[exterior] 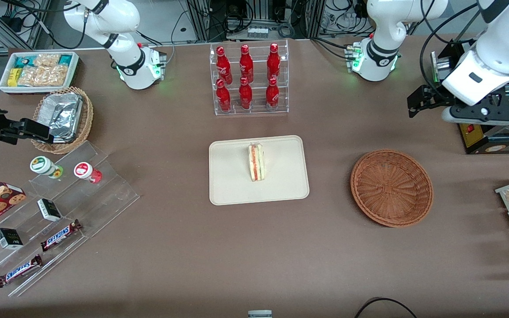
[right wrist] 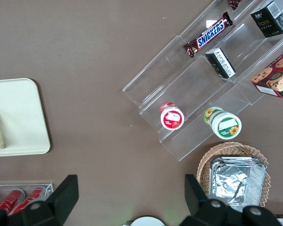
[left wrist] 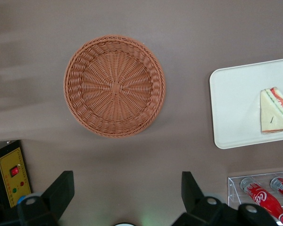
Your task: Place sandwich from basket to tray
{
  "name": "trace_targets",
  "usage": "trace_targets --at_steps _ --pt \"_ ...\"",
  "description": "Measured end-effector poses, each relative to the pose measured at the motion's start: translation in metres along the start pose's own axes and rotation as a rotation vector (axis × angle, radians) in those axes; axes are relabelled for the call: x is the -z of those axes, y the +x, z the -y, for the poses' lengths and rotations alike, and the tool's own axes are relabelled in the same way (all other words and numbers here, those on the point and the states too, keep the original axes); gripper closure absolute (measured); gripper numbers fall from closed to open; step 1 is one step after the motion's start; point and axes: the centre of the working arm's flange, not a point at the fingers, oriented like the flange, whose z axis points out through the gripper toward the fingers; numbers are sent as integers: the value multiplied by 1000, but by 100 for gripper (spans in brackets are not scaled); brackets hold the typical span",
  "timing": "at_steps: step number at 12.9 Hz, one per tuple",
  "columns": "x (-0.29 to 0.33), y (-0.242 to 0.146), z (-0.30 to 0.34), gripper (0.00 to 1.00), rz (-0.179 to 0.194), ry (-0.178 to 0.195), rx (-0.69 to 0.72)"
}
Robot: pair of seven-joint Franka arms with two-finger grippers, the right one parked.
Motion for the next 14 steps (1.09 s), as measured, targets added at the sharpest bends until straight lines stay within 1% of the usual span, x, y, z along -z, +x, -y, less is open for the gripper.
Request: trace_targets --at_steps 2,3,7,10,13,14 --pt "6 3 -3 0 12 0 -6" --pt "8 7 -4 0 11 -2 -8" --pt "10 25 1 0 -15 -5 1" --pt "9 32 17 0 -26 10 26" --pt "20 45 30 0 -54 9 48" --pt "21 46 34 0 -52 10 55"
